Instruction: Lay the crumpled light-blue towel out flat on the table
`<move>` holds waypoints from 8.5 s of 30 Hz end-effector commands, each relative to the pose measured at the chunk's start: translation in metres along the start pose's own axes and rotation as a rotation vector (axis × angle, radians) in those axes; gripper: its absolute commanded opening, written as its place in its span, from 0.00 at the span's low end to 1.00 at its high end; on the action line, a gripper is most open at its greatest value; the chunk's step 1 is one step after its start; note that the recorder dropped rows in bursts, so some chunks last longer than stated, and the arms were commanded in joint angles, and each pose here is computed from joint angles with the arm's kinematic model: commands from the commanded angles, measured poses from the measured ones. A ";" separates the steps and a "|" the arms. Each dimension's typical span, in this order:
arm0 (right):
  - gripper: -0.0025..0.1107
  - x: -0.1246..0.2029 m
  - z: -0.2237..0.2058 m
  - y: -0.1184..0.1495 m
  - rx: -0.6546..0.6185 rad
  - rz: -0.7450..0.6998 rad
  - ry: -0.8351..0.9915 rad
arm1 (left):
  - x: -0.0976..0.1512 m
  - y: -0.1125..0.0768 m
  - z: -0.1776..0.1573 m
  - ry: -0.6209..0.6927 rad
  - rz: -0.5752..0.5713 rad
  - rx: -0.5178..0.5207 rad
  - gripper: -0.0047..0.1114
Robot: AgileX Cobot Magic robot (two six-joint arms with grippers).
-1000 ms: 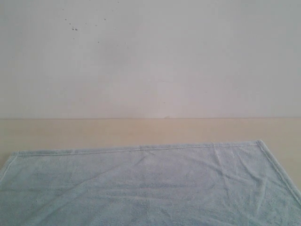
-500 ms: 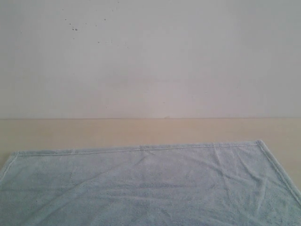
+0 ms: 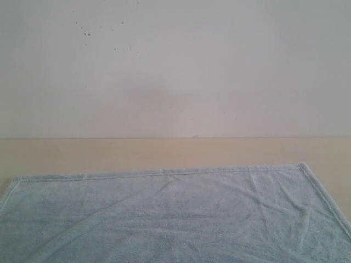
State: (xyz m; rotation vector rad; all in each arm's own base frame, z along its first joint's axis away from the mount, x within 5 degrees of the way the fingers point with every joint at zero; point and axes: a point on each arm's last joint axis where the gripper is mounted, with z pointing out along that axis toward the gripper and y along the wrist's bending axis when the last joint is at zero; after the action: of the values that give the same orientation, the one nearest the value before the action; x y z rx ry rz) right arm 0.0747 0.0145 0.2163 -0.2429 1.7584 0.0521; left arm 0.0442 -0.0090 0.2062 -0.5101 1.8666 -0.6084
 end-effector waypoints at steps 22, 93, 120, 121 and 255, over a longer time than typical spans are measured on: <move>0.03 0.016 -0.008 -0.002 0.054 -0.320 -0.018 | 0.001 0.002 0.001 -0.008 -0.014 -0.021 0.08; 0.03 0.025 -0.016 -0.002 0.074 0.189 -0.093 | -0.001 0.003 0.000 -0.031 -0.016 -0.042 0.08; 0.03 0.026 -0.015 -0.002 0.073 0.197 -0.084 | -0.001 0.003 0.000 -0.031 -0.016 -0.042 0.08; 0.03 0.026 -0.015 -0.002 0.073 0.197 -0.084 | -0.001 0.003 0.000 -0.031 -0.016 -0.042 0.08; 0.03 0.024 -0.016 -0.002 0.076 0.197 -0.101 | 0.009 0.012 0.015 -0.132 0.669 -0.001 0.08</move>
State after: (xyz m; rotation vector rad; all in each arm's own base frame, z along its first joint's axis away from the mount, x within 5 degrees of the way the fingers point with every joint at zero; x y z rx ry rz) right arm 0.0559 0.0065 0.1946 -0.0127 1.6917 0.1356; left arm 0.0540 -0.0076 0.1881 0.0946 1.7723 -0.1153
